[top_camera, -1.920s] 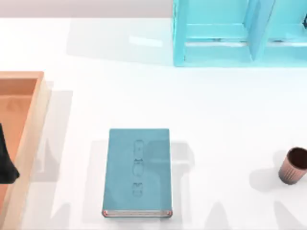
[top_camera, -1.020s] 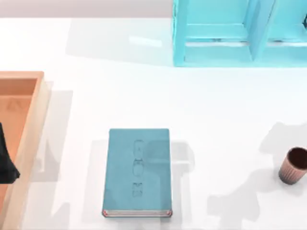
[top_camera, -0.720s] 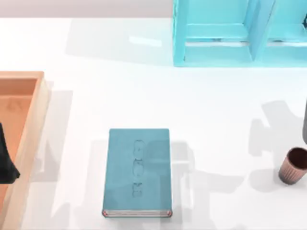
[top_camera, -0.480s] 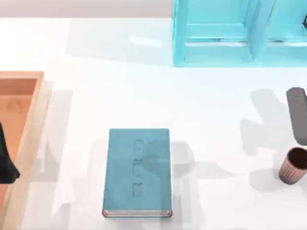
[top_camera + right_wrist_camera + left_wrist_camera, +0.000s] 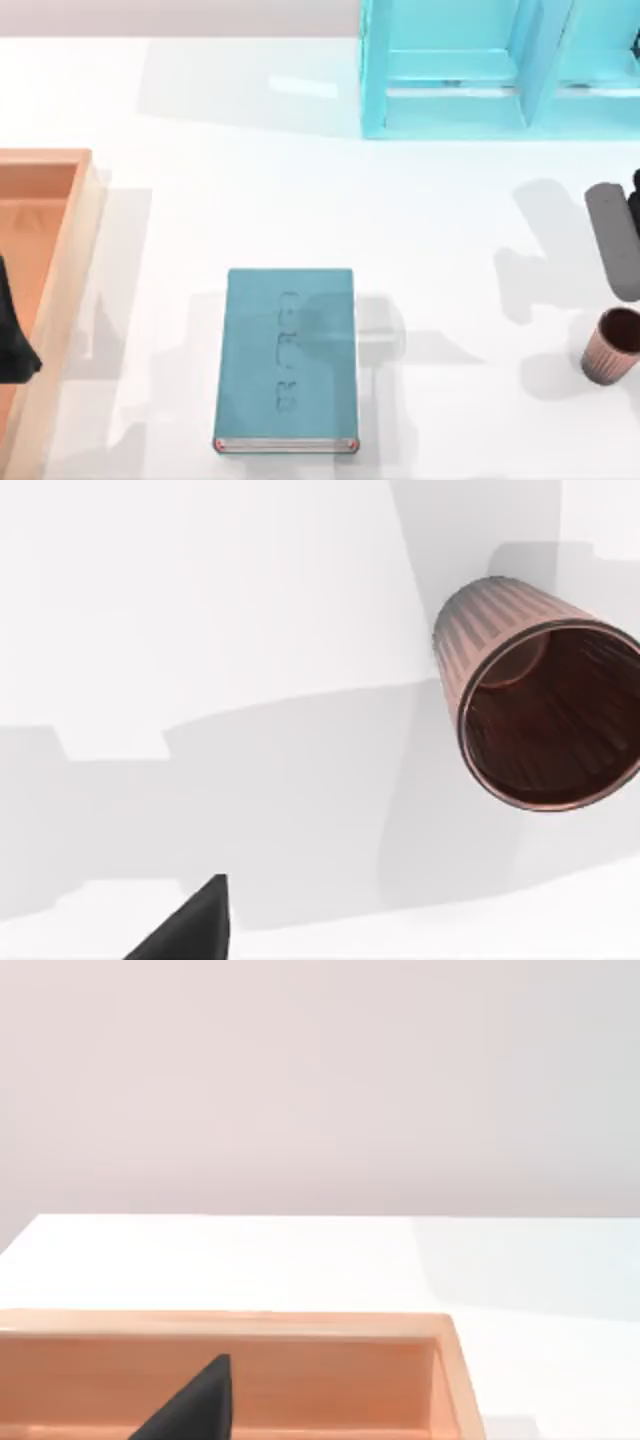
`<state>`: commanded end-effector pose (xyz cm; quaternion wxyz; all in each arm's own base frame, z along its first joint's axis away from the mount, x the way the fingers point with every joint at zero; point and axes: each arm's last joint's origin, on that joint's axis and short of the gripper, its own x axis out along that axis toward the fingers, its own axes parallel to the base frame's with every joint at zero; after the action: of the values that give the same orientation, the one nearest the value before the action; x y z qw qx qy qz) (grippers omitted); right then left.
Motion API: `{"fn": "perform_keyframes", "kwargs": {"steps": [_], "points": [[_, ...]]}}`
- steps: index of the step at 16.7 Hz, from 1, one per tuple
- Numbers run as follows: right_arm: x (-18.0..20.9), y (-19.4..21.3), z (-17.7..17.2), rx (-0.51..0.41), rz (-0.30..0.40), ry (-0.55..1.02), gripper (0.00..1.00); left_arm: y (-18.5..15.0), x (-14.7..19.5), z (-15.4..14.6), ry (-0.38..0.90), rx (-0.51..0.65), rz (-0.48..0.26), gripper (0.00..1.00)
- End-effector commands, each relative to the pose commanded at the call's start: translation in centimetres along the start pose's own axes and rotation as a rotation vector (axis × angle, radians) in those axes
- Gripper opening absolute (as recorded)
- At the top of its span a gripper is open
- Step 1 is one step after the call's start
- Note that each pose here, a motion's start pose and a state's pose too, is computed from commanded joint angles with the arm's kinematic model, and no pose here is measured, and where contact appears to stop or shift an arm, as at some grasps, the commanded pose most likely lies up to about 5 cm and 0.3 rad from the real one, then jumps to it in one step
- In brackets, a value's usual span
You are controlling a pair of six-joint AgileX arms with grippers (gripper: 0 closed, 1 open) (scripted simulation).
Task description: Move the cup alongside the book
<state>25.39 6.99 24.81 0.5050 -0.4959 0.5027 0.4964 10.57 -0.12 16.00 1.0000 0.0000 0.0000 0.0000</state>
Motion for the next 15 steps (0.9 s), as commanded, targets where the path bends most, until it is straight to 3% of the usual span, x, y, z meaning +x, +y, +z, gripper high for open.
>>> {"fn": "perform_keyframes", "kwargs": {"steps": [10,15], "points": [[9.3,-0.1,0.2,-0.005,-0.002,0.000,1.00,0.0,0.0,0.0,0.000,0.000,0.000,1.00],[9.9,0.0,0.1,-0.006,0.002,0.001,1.00,0.0,0.0,0.0,0.000,0.000,0.000,1.00]]}}
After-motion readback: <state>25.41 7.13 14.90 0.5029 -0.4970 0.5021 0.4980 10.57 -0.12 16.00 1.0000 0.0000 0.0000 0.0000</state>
